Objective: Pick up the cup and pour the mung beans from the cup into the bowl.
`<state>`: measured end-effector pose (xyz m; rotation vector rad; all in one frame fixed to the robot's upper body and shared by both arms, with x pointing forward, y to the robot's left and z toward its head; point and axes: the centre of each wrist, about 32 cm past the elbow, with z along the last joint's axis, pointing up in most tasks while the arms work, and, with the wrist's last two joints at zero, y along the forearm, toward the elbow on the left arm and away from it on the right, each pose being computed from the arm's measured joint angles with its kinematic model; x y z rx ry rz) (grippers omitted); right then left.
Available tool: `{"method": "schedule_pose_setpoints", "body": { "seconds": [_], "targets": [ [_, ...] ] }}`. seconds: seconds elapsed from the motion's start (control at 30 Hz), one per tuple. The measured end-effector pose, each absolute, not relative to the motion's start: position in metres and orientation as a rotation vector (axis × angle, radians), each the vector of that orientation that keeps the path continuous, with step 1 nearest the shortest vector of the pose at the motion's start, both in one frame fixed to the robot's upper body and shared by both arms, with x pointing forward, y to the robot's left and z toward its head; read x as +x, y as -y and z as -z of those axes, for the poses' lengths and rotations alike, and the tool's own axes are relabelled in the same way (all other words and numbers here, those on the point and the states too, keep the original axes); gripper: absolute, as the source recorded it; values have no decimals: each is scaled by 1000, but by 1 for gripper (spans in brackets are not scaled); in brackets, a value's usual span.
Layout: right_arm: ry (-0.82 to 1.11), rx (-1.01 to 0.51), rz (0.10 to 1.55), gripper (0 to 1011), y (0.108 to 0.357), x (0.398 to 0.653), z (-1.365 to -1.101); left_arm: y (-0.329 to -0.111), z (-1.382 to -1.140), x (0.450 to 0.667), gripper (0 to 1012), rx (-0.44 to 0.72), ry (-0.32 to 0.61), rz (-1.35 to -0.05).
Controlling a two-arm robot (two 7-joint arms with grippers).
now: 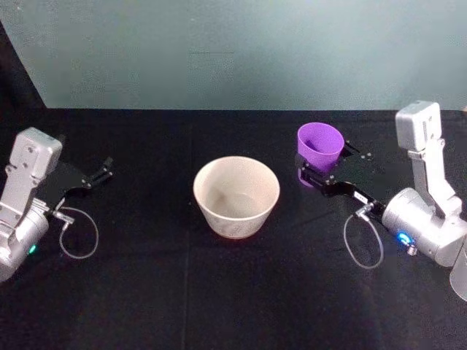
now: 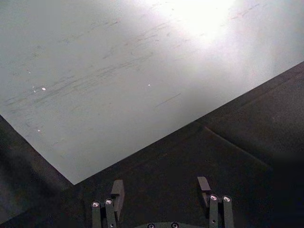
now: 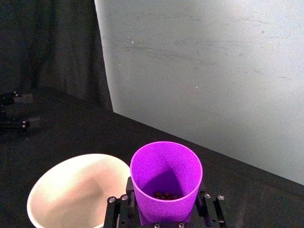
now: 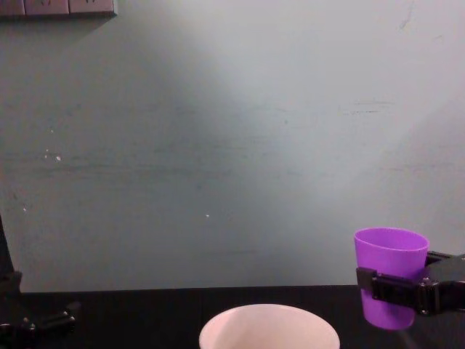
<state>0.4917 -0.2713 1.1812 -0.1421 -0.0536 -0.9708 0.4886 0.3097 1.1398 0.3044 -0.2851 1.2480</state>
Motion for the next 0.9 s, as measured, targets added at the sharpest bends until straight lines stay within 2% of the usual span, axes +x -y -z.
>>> {"method": "schedule_pose_setpoints", "body": {
  "seconds": [0.9],
  "targets": [
    [54,-142,971,713,271,492,-1181,-310,-1140,489,1000,304,285,-1248]
  ]
}}
